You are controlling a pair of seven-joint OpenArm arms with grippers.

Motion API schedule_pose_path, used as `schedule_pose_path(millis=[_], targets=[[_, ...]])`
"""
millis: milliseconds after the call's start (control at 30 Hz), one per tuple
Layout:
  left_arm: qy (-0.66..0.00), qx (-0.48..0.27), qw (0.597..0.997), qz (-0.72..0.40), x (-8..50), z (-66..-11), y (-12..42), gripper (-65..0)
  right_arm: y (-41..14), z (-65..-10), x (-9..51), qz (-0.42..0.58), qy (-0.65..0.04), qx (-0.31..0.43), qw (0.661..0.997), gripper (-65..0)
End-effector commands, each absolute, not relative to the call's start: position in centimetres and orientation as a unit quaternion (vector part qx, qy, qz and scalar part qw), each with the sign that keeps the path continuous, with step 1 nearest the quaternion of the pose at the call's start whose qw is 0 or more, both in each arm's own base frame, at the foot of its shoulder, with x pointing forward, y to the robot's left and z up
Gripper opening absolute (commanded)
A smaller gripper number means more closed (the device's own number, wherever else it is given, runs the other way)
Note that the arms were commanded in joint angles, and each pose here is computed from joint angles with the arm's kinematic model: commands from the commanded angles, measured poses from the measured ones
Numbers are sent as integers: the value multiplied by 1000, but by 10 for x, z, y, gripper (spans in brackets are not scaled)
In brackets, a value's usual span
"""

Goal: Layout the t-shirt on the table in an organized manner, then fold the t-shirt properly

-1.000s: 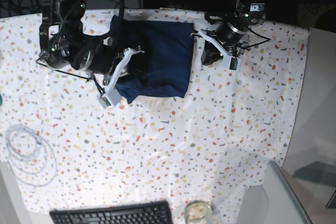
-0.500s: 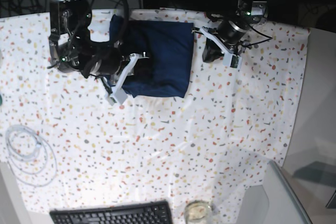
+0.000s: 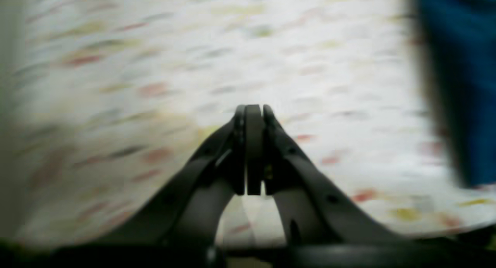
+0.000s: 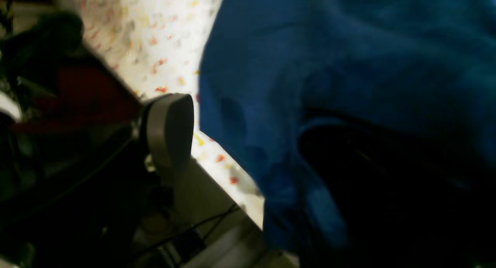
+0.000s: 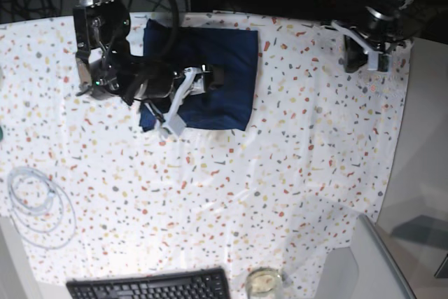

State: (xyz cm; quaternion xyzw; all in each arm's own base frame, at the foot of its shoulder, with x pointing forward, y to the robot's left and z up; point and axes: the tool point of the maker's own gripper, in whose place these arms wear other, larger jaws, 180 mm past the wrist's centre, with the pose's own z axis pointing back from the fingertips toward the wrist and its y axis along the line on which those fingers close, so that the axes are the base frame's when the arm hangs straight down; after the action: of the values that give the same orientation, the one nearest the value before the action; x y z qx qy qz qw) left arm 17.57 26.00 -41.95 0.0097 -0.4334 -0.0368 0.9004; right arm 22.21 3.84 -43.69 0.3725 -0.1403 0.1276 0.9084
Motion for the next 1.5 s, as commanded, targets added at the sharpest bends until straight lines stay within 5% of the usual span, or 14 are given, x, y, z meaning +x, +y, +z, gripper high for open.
schedule_pose_path(millis=[0,200,633,933,1000,1200,1467], targets=[[-457,26,888,-35,181,-403,274,-650,49,-420,237,140,-169,387,895,-215],[-463,73,883,-8,168,-386,323,-650,79,-411,231,197,-163,395,882,-213],[-454,62,888,27,156,-400,335,-650,107,-394,227,245,-126,375,885,-216],[-450,63,890,29,154,-402,338,-650,64,-347,249,276,-198,326,882,-221],[-450,63,890,29,154,-402,338,-650,50,-352,256,262,-213,315,887,-264],[-453,63,889,28,155,-401,337,-650,5,-393,266,232,-210,276,909,-593],[-453,62,889,28,155,-401,336,-650,22,-416,232,267,-161,285,906,-593]])
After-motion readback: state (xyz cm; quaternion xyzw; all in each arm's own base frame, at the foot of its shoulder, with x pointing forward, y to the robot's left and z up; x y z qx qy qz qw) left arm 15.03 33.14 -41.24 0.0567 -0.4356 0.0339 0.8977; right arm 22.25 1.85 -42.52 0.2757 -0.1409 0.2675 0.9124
